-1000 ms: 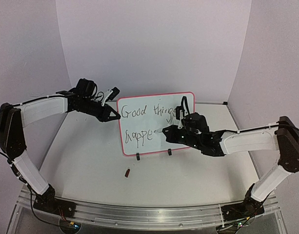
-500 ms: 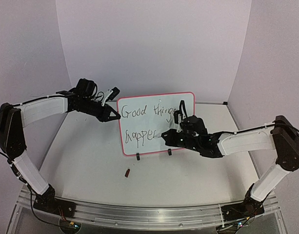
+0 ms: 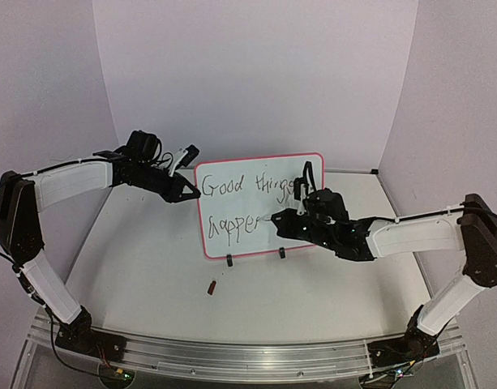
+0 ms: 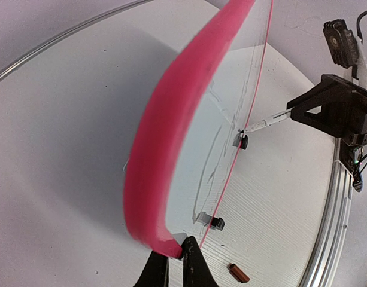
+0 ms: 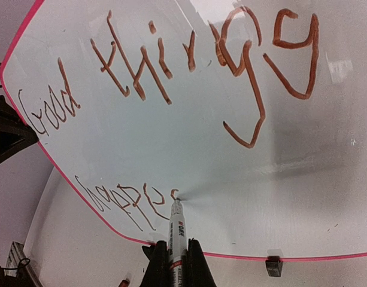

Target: Write a sentence on the whiteboard

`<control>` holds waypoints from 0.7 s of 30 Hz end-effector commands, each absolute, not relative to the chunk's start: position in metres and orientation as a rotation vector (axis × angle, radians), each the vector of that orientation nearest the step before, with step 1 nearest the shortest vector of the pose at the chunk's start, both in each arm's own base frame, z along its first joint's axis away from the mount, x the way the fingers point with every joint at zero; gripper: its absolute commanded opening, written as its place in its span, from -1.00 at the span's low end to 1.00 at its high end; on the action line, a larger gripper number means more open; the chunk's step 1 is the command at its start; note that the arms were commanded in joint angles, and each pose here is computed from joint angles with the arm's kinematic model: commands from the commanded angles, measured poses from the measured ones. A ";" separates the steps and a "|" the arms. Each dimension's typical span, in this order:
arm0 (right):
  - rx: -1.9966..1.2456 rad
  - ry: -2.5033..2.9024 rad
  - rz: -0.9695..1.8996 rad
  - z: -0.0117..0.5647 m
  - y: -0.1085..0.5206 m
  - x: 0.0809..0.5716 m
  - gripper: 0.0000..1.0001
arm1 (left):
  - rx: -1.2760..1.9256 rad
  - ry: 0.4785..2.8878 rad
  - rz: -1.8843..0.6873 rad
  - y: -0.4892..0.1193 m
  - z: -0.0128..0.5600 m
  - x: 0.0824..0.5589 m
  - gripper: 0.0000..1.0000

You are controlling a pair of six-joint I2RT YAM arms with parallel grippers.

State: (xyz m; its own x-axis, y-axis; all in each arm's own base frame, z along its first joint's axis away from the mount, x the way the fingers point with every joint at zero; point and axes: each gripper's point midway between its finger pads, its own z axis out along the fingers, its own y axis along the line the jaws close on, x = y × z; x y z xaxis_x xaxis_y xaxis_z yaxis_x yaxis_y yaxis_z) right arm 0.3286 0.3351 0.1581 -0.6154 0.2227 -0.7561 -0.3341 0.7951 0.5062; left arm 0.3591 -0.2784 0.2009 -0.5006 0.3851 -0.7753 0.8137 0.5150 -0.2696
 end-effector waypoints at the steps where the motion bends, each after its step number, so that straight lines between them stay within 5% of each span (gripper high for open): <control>1: -0.042 1.996 0.800 0.189 0.330 0.338 -1.00 | 1.026 2.186 -0.766 -0.280 0.170 0.354 -1.00; 21: 0.002 2.054 0.763 0.161 0.317 0.332 -1.00 | 1.028 2.184 -0.769 -0.281 0.170 0.354 -1.00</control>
